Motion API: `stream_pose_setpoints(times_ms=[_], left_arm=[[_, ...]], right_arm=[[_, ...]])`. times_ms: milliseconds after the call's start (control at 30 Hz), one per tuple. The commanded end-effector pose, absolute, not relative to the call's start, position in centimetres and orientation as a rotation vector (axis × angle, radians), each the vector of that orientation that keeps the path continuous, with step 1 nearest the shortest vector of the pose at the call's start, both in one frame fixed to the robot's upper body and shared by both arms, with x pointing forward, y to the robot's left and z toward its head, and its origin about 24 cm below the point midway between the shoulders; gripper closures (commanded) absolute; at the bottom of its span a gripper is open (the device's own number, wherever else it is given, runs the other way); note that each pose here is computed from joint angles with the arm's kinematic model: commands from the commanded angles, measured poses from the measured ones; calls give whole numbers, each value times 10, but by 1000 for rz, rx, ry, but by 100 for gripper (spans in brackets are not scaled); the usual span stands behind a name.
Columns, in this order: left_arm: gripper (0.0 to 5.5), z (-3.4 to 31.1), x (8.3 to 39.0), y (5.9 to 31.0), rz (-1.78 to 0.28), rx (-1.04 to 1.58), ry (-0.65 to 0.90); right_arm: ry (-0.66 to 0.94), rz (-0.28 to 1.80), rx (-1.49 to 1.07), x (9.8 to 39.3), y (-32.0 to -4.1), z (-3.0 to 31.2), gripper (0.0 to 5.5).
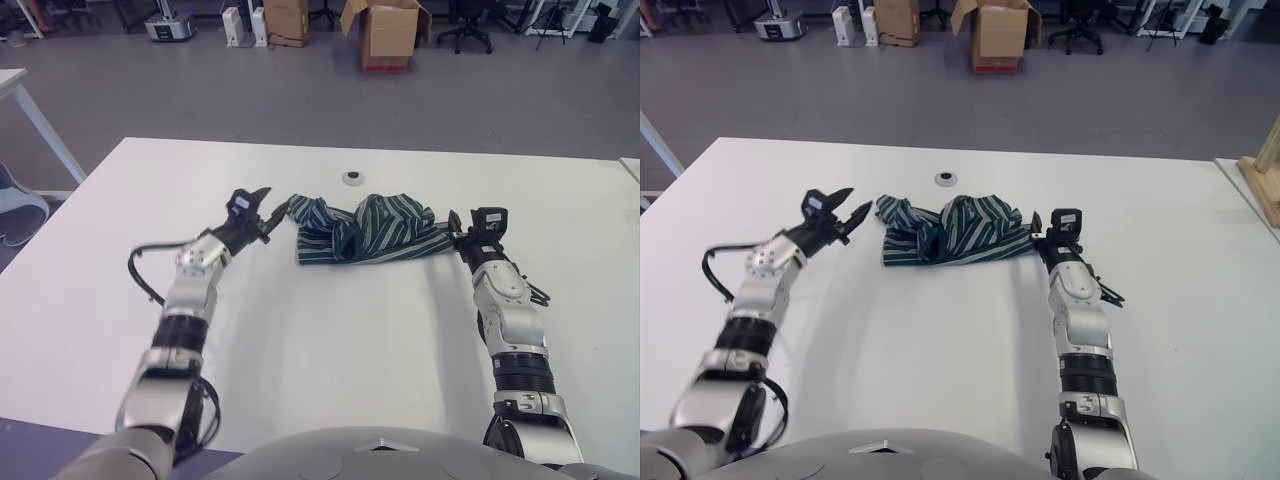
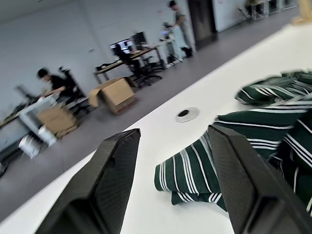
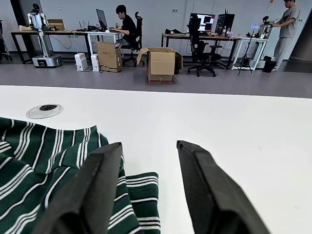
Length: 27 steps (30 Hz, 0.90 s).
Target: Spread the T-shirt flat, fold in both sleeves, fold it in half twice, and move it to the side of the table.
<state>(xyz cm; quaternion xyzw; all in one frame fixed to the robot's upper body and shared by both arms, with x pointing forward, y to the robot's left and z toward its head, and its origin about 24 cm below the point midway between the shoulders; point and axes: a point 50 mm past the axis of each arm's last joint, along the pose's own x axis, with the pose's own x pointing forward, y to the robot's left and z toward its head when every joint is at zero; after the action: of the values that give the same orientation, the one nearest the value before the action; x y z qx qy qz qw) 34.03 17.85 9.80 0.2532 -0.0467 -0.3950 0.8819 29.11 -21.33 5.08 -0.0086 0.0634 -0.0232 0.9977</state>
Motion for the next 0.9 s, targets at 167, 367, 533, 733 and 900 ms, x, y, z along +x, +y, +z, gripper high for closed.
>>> stream_pose_setpoints(times_ms=[167, 367, 533, 733, 900], left_arm=[[294, 135, 370, 143, -1277, 1227, -50], [294, 137, 375, 117, -1330, 1418, -68], [315, 115, 374, 107, -1367, 1613, 8], [428, 100, 367, 120, -1457, 1697, 72], [535, 61, 331, 143, -1773, 1733, 60]], right_arm=[[116, -67, -6, 292, -213, 50, 339], [118, -73, 0, 292, -212, 48, 339], [108, -71, 4, 296, -209, 49, 337], [114, -85, 6, 292, -212, 45, 337], [104, -88, -8, 295, -215, 49, 337]])
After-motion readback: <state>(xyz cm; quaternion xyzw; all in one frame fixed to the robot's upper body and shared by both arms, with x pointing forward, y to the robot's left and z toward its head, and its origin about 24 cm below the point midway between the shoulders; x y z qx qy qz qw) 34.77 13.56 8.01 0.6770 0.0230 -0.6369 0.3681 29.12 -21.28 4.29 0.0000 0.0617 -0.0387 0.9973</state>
